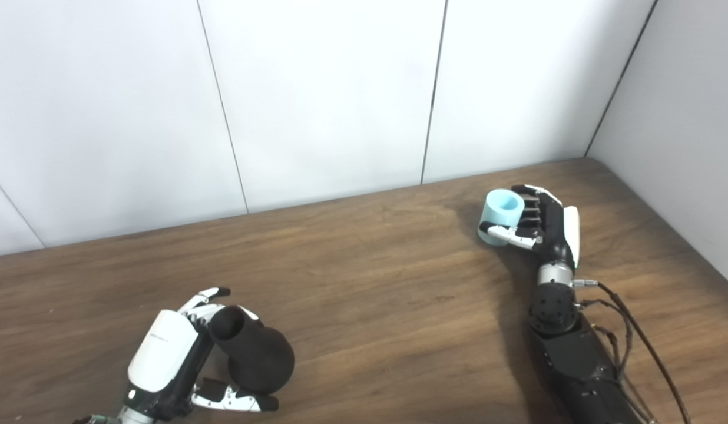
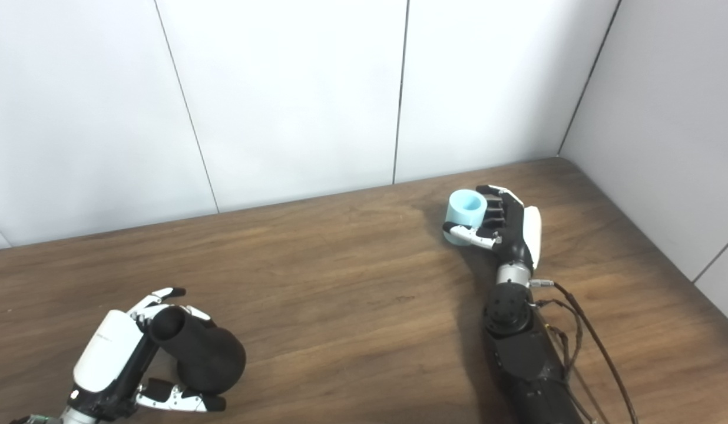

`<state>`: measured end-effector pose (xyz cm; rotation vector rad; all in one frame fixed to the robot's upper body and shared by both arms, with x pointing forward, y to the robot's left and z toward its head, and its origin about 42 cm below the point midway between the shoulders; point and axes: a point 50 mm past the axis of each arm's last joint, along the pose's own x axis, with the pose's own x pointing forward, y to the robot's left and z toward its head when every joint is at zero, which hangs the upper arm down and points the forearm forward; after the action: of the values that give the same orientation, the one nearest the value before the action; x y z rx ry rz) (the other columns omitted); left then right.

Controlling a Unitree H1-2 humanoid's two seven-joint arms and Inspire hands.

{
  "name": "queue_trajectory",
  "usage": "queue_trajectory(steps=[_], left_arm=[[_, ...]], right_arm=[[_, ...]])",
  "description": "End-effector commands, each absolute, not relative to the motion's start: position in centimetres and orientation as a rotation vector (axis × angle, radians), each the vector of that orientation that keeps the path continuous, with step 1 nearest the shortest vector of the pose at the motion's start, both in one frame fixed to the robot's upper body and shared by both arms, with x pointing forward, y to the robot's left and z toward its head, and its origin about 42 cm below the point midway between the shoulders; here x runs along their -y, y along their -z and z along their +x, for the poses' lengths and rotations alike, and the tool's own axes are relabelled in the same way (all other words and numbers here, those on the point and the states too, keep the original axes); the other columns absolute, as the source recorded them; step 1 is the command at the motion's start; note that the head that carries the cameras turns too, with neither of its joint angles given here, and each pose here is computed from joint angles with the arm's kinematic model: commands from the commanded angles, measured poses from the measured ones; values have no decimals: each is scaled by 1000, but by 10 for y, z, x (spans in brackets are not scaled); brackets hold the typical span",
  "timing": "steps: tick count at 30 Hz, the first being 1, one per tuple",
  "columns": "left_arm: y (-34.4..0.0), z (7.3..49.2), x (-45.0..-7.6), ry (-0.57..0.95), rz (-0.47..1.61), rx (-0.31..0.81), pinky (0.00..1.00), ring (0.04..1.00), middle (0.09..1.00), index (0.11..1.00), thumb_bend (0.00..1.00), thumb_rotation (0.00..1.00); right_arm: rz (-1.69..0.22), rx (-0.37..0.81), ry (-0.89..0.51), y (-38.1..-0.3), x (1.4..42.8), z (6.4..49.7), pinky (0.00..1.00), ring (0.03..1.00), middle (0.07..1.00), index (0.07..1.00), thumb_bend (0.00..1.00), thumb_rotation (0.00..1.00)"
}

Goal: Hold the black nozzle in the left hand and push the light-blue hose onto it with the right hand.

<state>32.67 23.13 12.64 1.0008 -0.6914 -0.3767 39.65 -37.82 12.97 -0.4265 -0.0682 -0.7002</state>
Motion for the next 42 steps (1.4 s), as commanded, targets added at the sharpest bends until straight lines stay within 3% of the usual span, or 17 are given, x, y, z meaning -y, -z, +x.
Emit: queue_trajectory(steps=[1,20,33,42], left_arm=[[-98,303,-239,403,986,601,803,467,474,493,524,0],[-96,302,-238,412,993,602,798,465,475,492,524,0],[-92,300,-213,426,997,602,809,466,474,492,524,0],[-91,300,-193,432,1011,618,818,459,475,491,524,0]], right_arm=[[-420,140,724,-145,381,402,392,424,476,497,526,0],[-399,156,700,-146,375,387,380,420,467,511,524,0],[-282,340,514,-222,332,357,315,409,466,506,524,0],[-216,389,382,-258,298,340,301,386,463,507,525,0]])
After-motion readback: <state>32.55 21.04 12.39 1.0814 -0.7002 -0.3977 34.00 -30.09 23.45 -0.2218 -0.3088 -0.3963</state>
